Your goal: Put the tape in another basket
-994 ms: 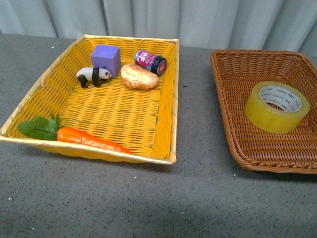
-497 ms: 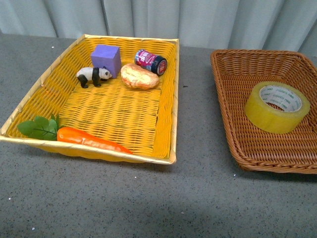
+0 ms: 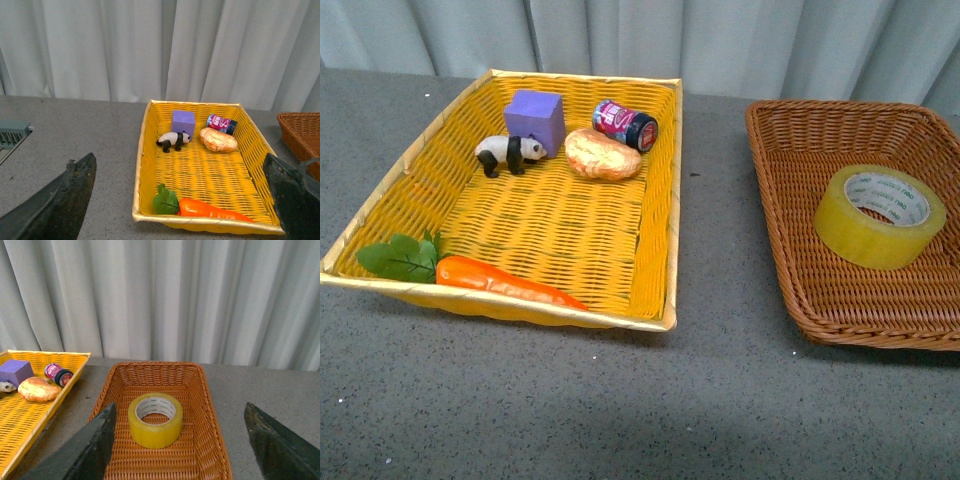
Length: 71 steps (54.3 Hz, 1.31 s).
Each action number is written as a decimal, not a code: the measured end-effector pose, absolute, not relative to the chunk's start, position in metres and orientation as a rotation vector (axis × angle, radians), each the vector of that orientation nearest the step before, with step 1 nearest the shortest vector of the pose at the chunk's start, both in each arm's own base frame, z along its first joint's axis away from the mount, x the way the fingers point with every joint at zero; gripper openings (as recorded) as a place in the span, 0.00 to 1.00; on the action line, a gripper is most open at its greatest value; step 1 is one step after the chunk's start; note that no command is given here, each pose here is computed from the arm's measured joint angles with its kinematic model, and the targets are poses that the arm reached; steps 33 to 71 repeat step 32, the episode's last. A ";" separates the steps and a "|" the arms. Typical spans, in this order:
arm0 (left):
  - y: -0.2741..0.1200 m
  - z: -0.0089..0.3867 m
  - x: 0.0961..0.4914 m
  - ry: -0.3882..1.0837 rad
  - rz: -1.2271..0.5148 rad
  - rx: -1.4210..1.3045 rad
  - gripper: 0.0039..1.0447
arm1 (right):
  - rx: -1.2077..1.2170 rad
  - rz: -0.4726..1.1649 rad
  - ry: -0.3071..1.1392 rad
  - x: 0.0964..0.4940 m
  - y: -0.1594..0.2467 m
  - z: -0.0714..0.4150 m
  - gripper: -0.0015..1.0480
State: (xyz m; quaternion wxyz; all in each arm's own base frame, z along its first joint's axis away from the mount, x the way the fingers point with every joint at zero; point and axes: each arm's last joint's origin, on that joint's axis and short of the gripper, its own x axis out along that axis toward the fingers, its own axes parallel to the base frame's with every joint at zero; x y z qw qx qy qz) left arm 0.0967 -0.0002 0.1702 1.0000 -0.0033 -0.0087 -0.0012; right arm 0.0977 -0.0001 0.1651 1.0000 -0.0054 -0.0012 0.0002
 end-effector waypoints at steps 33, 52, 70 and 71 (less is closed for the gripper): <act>0.000 0.170 0.097 -0.017 -0.002 -0.004 0.94 | -0.010 0.000 -0.002 0.098 0.000 0.165 0.91; 0.000 0.170 0.097 -0.017 -0.002 -0.004 0.94 | -0.010 0.000 -0.002 0.098 0.000 0.165 0.91; 0.000 0.170 0.097 -0.017 -0.002 -0.004 0.94 | -0.010 0.000 -0.002 0.098 0.000 0.165 0.91; 0.000 0.170 0.097 -0.017 -0.002 -0.004 0.94 | -0.010 0.000 -0.002 0.098 0.000 0.165 0.91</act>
